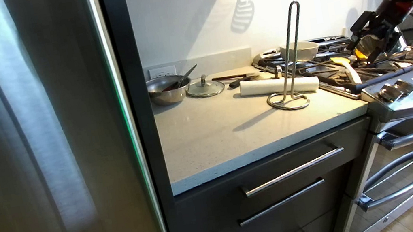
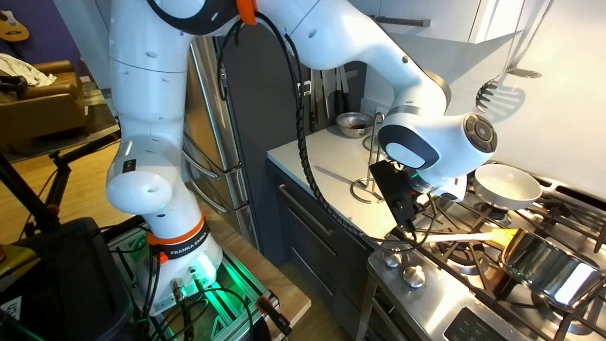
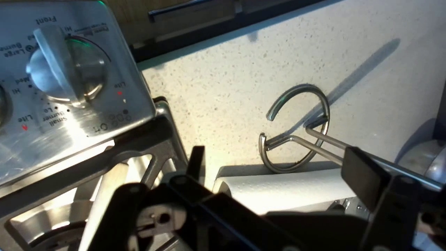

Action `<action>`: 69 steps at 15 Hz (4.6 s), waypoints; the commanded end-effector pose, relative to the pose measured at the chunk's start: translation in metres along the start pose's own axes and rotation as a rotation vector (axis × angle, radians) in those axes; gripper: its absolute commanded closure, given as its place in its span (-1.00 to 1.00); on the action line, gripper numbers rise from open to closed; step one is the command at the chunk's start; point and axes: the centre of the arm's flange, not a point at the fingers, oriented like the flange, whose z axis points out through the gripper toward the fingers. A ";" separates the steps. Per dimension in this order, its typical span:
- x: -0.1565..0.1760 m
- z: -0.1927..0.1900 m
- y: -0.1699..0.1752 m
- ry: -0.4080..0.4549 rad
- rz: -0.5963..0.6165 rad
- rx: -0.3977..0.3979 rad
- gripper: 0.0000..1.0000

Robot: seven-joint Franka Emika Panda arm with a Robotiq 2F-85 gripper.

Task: Put the paper towel roll on the silver stand

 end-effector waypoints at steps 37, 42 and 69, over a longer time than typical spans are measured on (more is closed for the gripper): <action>0.114 0.111 0.000 -0.010 -0.008 0.002 -1.00; 0.116 0.117 -0.001 0.006 -0.004 0.026 -1.00; 0.127 0.088 0.005 0.072 -0.014 0.056 -0.17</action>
